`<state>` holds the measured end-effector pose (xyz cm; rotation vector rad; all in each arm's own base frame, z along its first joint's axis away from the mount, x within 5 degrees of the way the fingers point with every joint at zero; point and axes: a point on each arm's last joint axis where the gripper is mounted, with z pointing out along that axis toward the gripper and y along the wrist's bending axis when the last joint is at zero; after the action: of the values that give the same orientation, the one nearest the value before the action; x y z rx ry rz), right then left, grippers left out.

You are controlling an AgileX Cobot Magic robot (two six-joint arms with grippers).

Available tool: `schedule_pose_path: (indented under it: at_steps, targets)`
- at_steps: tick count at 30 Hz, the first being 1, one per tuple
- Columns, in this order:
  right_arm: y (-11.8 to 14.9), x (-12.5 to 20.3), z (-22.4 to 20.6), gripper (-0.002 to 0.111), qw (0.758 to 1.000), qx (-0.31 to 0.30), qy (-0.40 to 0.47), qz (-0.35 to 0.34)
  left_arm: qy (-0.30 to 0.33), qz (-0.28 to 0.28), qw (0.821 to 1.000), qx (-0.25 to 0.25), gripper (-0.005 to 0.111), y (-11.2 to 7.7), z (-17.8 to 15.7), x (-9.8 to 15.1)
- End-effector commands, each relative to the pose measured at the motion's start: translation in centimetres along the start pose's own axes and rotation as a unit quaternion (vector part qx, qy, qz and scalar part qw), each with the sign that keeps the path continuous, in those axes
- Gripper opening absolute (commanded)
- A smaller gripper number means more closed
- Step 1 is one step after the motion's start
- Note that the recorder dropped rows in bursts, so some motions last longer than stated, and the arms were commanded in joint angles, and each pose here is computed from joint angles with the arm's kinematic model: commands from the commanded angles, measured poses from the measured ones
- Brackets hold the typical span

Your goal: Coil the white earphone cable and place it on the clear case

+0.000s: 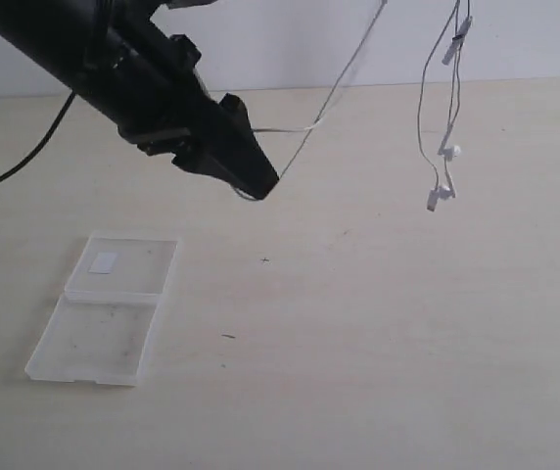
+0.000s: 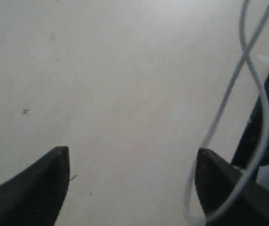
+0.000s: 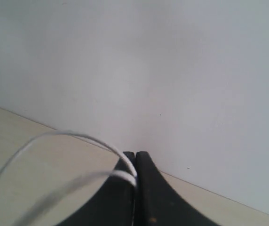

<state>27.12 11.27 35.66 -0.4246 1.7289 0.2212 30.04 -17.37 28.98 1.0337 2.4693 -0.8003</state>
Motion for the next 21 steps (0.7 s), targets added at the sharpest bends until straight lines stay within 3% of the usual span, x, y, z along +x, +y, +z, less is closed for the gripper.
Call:
schedule_pose_path:
  at_steps: [1,5,10,13,21]
  targets:
    - [-0.1,-0.4,-0.1,0.0,1.0,0.004,-0.004,-0.01,0.018,0.066,0.995,0.075,0.072,-1.5,1.1,0.2]
    - [-0.1,-0.4,-0.1,0.0,1.0,0.004,-0.004,-0.01,0.023,0.097,0.992,0.082,0.072,-1.7,2.5,0.0]
    - [0.0,-0.4,-0.1,0.0,1.0,0.0,-0.007,-0.009,-0.078,0.115,0.99,-0.024,0.071,-0.1,2.5,-2.0]
    - [0.0,-0.4,-0.1,0.0,1.0,0.0,-0.007,-0.007,-0.122,0.111,0.985,-0.053,0.071,0.4,2.3,-2.8]
    - [0.0,-0.4,-0.1,0.0,0.999,0.0,-0.007,0.031,-0.263,0.127,0.955,-0.058,0.071,0.1,1.3,-5.2]
